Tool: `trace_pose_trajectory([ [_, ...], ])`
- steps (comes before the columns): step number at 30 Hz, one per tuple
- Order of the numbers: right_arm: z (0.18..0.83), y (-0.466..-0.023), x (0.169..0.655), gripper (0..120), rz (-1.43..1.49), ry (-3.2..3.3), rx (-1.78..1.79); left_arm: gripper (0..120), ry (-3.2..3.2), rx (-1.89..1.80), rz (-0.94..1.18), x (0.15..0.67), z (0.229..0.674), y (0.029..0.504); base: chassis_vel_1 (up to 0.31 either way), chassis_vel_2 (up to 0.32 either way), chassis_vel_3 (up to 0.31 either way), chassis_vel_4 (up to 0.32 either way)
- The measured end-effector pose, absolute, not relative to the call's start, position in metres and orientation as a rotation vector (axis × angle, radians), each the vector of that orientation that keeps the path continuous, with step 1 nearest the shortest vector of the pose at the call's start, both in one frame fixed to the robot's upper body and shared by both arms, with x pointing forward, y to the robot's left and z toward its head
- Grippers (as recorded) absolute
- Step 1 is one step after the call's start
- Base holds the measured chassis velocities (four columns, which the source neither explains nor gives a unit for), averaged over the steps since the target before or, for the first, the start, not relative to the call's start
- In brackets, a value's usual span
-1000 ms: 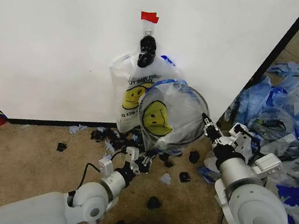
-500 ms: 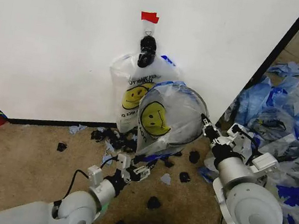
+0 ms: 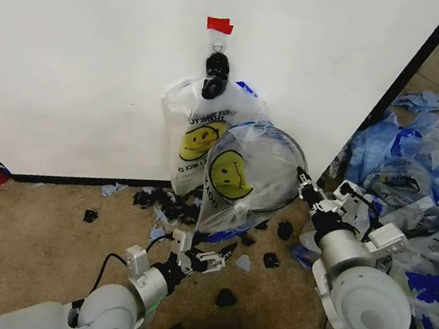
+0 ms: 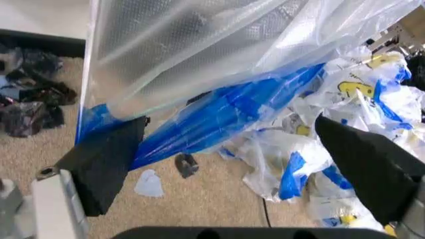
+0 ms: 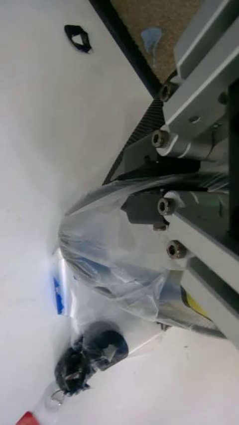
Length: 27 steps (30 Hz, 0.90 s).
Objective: Pick up the garbage bag from the wall and place it over the trash bin.
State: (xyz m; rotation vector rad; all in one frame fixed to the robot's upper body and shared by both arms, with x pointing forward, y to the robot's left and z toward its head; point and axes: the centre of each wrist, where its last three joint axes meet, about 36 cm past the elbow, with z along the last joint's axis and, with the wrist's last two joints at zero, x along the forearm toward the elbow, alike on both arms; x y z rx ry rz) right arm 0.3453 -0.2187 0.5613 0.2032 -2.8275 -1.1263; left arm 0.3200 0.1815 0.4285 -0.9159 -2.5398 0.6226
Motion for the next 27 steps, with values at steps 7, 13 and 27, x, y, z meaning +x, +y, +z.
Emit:
trace_pose_trajectory([
  [7,0.557,-0.220,0.349,0,-1.107,-2.836,0.196,100,-2.494,-0.921,0.669,0.317,0.438,0.180,0.000,0.000,0.000,0.000],
  [13,0.551,-0.221,0.353,0,-1.097,-2.841,0.189,100,-2.465,-0.914,0.664,0.314,0.447,0.181,0.000,0.000,0.000,0.000],
  [27,0.520,-0.224,0.370,0,-0.985,-2.923,0.153,100,-2.474,-0.921,0.716,0.309,0.459,0.175,0.000,0.000,0.000,0.000],
])
